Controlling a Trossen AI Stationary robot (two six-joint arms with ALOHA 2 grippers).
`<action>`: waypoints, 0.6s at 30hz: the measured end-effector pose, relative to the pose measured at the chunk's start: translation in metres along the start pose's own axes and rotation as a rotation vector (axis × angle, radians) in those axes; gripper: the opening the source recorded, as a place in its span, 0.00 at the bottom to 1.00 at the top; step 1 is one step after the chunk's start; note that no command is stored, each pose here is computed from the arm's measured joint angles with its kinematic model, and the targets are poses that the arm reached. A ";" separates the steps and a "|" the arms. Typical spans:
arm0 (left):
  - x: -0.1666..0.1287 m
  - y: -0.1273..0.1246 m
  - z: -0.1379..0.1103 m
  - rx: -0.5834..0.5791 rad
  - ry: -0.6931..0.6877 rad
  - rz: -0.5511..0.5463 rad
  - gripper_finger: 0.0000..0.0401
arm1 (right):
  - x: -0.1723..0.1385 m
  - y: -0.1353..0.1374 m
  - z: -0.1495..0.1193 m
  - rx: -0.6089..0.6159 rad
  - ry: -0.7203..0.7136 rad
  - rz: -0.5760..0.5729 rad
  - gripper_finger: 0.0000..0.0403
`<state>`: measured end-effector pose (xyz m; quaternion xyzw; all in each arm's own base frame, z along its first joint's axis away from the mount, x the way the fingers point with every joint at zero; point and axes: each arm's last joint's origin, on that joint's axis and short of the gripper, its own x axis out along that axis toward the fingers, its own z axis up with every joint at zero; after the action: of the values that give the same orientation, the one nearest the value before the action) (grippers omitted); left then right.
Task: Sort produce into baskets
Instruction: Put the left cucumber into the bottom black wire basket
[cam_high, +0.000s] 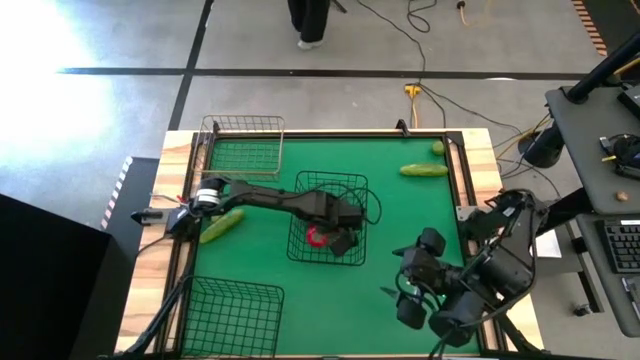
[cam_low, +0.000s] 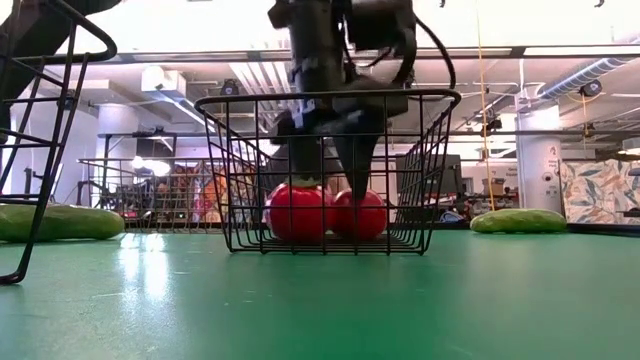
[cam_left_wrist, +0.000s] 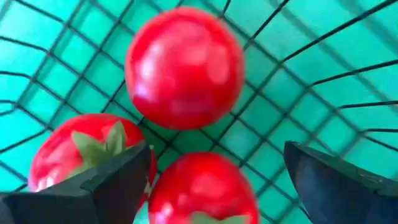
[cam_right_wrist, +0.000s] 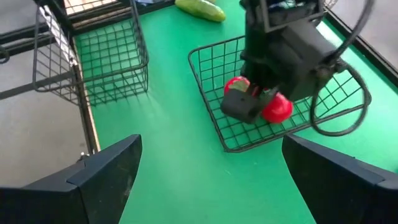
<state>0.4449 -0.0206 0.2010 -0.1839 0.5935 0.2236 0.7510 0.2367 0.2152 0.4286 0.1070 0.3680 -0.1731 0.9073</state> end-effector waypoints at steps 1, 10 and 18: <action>-0.005 -0.001 0.001 0.007 0.000 0.000 0.87 | 0.000 0.000 0.000 -0.009 0.000 0.000 0.95; -0.101 -0.010 -0.006 0.153 -0.132 0.090 0.86 | -0.002 -0.009 0.008 -0.167 -0.064 -0.039 0.95; -0.163 -0.009 -0.062 0.360 -0.164 0.242 0.85 | 0.004 -0.016 0.018 -0.220 -0.099 -0.096 0.95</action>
<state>0.3685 -0.0809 0.3454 0.0442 0.5784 0.2170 0.7851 0.2439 0.1938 0.4372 -0.0196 0.3441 -0.1802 0.9213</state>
